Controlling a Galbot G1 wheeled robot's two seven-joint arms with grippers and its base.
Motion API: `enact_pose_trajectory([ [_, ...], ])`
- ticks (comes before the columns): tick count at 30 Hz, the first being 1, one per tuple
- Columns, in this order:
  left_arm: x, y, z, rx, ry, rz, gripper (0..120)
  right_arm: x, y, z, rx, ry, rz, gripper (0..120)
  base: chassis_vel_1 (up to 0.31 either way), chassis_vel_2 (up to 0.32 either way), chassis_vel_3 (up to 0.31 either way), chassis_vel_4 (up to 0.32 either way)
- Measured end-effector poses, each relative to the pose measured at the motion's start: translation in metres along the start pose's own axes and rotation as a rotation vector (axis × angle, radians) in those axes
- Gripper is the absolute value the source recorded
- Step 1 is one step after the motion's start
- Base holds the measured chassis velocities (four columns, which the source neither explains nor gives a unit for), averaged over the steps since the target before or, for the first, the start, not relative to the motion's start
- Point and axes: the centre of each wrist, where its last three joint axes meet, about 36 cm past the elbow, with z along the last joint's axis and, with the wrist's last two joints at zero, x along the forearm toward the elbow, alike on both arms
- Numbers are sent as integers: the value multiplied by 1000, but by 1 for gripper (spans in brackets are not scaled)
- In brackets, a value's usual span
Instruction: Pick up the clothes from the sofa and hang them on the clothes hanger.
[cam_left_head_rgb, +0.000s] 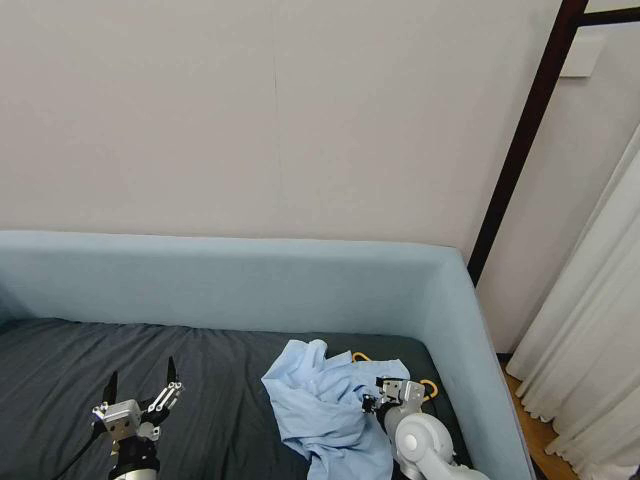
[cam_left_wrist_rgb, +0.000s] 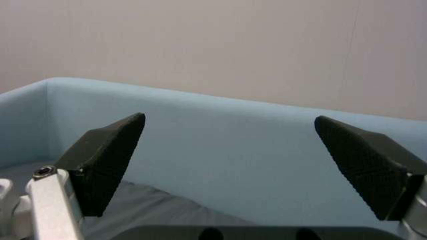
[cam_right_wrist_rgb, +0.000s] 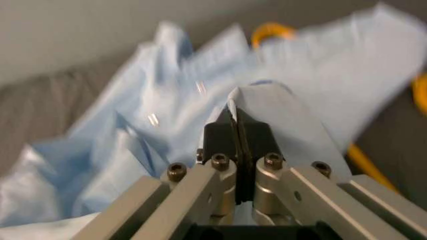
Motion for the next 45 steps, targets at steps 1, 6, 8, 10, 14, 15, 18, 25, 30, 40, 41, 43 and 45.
enact_pose_trajectory([
  [1,0,0,0,0,0,0,100,2,-3,-3,18,-71,-47,0,0,0,0,0],
  [6,1,1,-2,-1,-3,2,100,7,-12,-29,97,-357,-280,0,0,0,0,0],
  [8,1,1,-3,-2,-5,1,100,11,-13,-53,108,-478,-389,0,0,0,0,0],
  [10,1,1,-4,-2,-6,1,100,13,-13,-68,112,-533,-445,0,0,0,0,0],
  [14,2,1,-7,0,-11,2,100,22,-7,-126,159,-677,-647,0,0,0,0,0],
  [15,2,1,-7,1,-12,2,100,26,-3,-140,164,-696,-687,0,0,0,0,0],
  [18,3,1,-8,2,-12,2,100,34,6,-162,165,-720,-742,0,0,0,0,0],
  [25,5,2,-13,1,-19,-5,100,35,30,-232,178,-769,-806,0,0,0,0,0],
  [30,7,6,-17,-1,-31,-16,100,32,49,-291,169,-831,-811,0,0,0,0,0],
  [40,9,14,-23,0,-46,-41,100,44,89,-337,134,-878,-882,0,0,0,0,0],
  [41,9,14,-23,0,-47,-42,100,46,91,-336,129,-876,-890,0,0,0,0,0],
  [43,10,14,-23,0,-48,-45,100,51,99,-332,111,-866,-918,0,0,0,0,0],
  [45,10,13,-22,4,-48,-49,100,54,108,-313,90,-834,-949,0,0,0,0,0],
])
